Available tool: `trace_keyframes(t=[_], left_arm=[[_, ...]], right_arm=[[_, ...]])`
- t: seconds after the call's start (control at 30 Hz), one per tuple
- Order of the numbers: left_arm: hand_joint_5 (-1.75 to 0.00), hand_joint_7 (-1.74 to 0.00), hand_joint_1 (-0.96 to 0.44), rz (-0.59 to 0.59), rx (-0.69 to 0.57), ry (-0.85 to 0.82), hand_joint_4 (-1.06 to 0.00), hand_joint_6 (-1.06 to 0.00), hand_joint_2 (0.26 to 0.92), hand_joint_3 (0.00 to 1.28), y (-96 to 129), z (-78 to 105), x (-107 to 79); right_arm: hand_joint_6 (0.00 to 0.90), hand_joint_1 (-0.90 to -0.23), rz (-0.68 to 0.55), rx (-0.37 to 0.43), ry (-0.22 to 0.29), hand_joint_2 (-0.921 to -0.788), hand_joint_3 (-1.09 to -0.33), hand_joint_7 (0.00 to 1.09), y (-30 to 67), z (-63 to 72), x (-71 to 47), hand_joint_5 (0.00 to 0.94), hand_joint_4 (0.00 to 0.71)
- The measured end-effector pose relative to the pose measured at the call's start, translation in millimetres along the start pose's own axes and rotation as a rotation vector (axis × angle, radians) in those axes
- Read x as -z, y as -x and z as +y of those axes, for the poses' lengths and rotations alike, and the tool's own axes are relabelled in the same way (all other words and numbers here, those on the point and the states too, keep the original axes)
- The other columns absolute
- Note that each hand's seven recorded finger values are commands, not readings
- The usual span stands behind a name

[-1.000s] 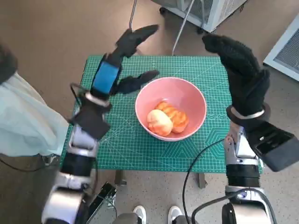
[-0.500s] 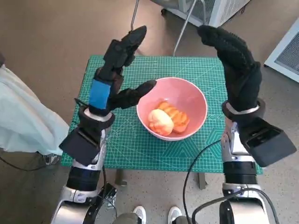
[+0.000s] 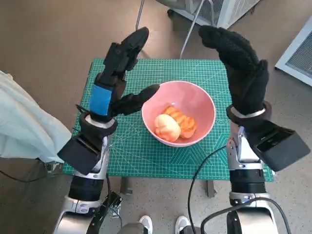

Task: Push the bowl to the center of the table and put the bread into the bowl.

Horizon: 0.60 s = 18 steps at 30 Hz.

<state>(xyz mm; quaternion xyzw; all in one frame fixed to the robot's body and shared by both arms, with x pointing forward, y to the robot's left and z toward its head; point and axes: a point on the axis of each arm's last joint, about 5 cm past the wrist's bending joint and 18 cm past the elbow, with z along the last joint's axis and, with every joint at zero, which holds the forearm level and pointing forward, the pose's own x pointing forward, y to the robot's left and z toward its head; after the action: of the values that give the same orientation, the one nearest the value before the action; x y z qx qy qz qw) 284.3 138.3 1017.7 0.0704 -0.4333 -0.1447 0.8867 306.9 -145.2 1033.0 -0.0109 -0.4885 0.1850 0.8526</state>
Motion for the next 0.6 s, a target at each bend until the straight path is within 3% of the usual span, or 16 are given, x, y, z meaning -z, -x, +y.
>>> trace_keyframes(t=[0.6], left_arm=[[-0.02, -0.63, -0.39, -0.022, -0.016, 0.003, -0.31, -0.11, 0.921, 0.27, -2.2, 6.8, -6.1]], right_arm=[[-0.001, -0.63, 0.007, -0.019, -0.007, -0.921, -0.825, 0.73, -0.6, 3.2, 1.1, 0.038, 0.222]])
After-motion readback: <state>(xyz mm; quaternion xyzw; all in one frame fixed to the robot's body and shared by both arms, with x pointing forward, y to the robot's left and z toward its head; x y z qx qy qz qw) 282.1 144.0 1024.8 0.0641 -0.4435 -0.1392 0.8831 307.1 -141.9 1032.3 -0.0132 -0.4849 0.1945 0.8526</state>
